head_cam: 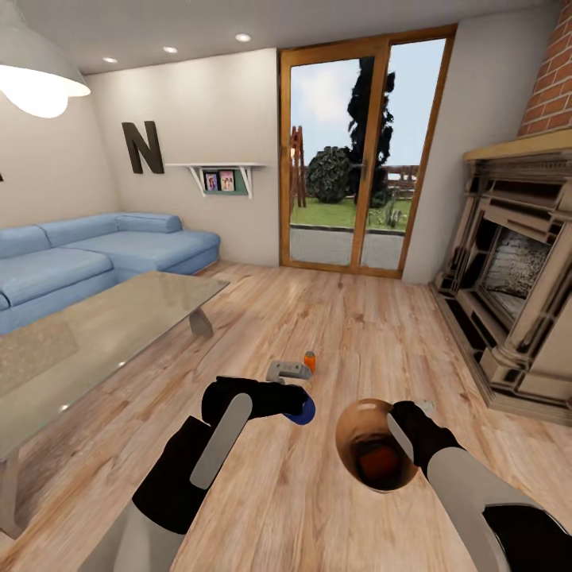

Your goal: Put the three can of soda from the living room inside the tash can in the kitchen.

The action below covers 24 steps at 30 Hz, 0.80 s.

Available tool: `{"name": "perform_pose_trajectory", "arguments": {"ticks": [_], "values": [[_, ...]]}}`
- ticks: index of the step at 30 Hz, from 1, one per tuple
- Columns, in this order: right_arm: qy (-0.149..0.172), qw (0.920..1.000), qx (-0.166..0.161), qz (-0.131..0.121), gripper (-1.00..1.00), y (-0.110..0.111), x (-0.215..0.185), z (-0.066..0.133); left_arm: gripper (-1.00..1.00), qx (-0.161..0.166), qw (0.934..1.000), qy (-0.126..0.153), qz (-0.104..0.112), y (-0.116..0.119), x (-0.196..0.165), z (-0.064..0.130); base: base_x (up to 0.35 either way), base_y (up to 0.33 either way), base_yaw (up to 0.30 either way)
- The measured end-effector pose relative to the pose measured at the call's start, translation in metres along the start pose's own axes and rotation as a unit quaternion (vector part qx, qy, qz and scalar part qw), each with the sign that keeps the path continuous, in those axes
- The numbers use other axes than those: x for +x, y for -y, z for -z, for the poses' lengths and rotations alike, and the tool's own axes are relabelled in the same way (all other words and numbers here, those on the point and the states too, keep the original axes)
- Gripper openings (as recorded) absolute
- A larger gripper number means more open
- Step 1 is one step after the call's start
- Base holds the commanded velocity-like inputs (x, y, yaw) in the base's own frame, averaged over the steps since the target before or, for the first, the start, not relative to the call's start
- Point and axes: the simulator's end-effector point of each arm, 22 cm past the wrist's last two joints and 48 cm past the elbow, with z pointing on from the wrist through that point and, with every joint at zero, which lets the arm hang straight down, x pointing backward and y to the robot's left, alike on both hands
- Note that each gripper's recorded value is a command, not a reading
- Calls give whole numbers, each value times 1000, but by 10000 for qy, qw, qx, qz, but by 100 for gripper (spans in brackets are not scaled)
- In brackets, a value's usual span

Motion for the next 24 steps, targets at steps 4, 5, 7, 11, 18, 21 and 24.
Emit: {"name": "perform_pose_trajectory", "arguments": {"ticks": [4, 5, 7, 11, 18, 21, 24], "values": [[-66, 10000, -18, -14, -100, 2, 1, 4, -100, 21, 10000, -1, -5, 3, -7, 4, 0, 0, 0], [-91, 10000, -22, -17, -100, 2, 2, 5, -100, 26, 10000, -5, -11, 4, -9, 5, 0, 0, 0], [-130, 9999, -35, -41, -100, 3, 5, 4, -100, 40, 10000, -17, -31, 7, -11, 7, 0, 0, 0], [-77, 9999, 53, -121, -100, 15, 17, -4, -100, 70, 9999, -51, -65, 13, -16, 9, 0, 0, 0], [-158, 9996, 169, -165, -100, 36, 31, -8, -100, 115, 9999, -68, -91, 20, -27, 16, 0, 0, 0], [-244, 9994, 190, -154, -100, 41, 37, -7, -100, 134, 9998, -73, -100, 23, -32, 19, 0, 0, 0], [-302, 9992, 218, -116, -100, 45, 40, -5, -100, 178, 9997, -94, -136, 29, -35, 21, 0, 0, 0]]}}
